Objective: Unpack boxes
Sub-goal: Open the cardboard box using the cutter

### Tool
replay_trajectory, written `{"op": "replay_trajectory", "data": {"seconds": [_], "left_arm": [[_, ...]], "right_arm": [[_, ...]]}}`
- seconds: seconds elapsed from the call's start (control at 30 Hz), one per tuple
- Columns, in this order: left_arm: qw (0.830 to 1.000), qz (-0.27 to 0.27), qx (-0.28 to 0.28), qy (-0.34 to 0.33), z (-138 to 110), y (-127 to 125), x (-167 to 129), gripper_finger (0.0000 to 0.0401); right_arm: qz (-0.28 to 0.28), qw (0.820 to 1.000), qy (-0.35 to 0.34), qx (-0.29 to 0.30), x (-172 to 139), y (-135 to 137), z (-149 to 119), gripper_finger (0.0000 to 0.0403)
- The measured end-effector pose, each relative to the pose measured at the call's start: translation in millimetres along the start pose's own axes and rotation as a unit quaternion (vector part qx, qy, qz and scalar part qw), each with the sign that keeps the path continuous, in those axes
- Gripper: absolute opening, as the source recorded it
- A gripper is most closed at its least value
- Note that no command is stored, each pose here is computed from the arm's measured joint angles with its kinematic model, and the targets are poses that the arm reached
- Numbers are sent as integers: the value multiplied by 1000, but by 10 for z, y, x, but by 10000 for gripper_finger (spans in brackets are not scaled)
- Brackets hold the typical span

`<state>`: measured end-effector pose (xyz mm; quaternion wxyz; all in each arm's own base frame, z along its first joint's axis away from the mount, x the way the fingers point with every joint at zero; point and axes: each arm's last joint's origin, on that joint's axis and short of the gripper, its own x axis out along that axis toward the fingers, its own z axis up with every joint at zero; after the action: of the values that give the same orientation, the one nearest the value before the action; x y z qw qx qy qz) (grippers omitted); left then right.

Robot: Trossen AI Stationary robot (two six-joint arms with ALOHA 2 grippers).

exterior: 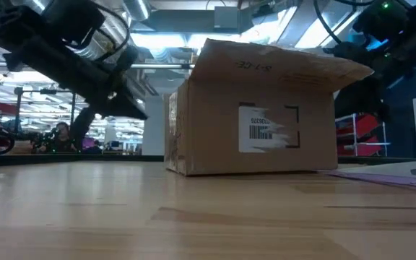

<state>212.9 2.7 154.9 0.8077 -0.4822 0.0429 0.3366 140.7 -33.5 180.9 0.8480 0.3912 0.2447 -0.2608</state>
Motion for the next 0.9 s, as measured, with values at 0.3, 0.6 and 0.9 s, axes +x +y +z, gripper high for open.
{"op": "replay_trajectory", "data": {"seconds": [0.3,0.6,0.9], "left_arm": [[991,-35,-68,108,99,143,93,0],[970,-140,-139,140,188,633,-70,0],[959,-212,-116,147,253,547,-98,0]], "right_arm": [[0,999,-1,51,0,2,2,0],[68,997,1,42,60,-79,-47,0],[146,985,5,93,201,-391,-173,0]]}}
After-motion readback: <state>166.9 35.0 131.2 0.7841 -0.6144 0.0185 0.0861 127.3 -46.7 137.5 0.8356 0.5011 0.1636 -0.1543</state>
